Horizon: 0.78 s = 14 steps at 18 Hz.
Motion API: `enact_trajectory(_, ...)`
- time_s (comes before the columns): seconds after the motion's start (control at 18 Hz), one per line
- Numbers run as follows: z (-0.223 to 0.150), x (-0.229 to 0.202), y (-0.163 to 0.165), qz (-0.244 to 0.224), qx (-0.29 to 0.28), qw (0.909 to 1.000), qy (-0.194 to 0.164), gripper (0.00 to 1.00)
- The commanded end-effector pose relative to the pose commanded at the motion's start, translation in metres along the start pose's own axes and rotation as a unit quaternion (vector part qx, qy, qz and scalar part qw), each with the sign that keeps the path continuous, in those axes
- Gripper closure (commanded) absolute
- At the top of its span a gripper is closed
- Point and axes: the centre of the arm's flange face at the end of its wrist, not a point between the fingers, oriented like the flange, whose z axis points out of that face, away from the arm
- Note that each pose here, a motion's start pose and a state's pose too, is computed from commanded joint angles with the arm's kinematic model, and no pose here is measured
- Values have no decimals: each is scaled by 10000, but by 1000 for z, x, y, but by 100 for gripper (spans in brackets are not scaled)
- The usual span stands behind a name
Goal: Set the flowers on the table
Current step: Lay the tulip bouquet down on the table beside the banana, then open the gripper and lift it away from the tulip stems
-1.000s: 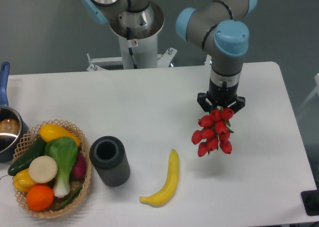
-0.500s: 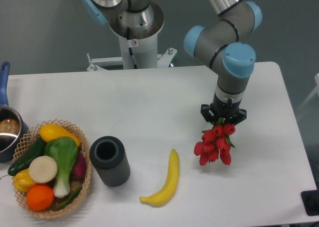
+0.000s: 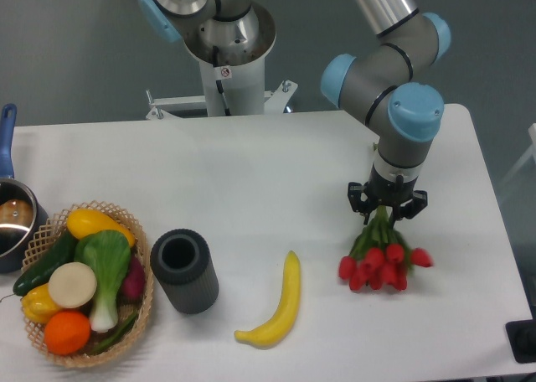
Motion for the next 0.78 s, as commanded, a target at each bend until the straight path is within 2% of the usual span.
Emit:
enact_trajectory(0.33,-38,-52,15,-294,231,9985,-401,0)
enact_trajectory(0.39,-41,-58,20,-216,235,9986,-423,0)
enact_trajectory(0.61,-50,-73,42,761,163,9957,-498,0)
enact_trajectory(0.78,-59,-90,70,1534,85,9866,-540,0)
